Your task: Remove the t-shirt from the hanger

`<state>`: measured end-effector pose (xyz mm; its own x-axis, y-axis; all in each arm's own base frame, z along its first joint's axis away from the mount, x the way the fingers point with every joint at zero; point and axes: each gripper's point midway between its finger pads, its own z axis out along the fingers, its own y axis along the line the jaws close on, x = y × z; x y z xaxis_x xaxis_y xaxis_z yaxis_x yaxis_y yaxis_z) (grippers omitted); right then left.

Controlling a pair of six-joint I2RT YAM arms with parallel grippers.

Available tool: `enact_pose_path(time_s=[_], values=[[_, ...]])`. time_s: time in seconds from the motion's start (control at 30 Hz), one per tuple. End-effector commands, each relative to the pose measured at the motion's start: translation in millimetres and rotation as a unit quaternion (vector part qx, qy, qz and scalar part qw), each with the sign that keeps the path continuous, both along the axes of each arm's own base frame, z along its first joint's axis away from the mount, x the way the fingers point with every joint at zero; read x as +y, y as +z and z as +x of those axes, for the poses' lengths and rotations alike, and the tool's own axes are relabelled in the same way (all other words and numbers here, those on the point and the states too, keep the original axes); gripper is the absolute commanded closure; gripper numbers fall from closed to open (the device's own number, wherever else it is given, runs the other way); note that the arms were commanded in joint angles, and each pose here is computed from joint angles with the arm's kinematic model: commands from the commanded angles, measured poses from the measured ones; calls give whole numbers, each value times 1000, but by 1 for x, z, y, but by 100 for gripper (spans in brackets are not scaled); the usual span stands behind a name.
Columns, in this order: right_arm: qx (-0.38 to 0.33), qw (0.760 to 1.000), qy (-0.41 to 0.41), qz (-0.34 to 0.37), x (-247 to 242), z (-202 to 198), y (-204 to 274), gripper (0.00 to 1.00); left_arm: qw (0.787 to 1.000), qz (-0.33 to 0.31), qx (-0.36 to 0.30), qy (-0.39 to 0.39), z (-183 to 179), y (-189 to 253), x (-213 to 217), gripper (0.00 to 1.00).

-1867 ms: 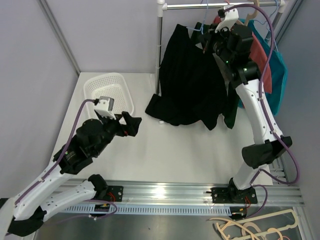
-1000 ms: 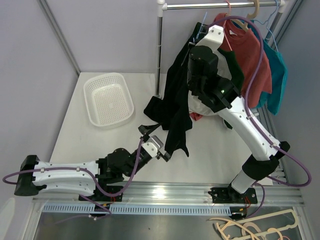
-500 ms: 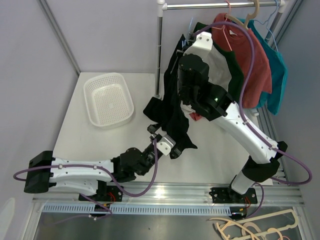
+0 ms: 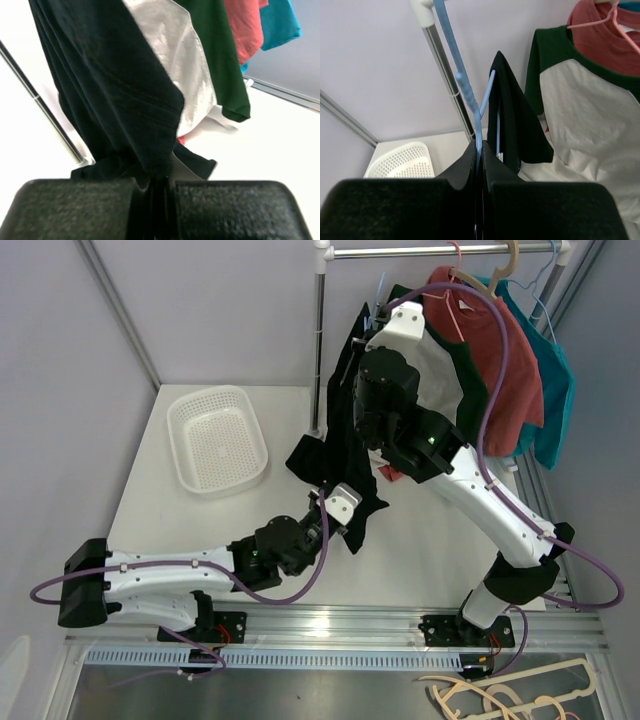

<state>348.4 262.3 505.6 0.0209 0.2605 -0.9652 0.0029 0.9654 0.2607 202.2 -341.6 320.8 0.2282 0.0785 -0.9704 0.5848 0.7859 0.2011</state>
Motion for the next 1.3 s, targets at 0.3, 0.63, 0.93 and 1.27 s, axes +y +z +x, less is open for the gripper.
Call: enact_pose_path(time_s=[0.3,0.63,0.93,1.27], values=[[-74,991,-104,33,-39,50,33,100,989,-69,69,-107,-84,20,-21,99],[-89,989,-118,30,-56,78,44,100,970,-94,140,-173,-149,-26,-55,99],[-86,986,-140,19,-85,93,43,100,975,-96,126,-153,-156,-27,-35,99],[-81,993,-81,41,-100,68,23,100,984,-130,101,-66,-97,3,62,99]])
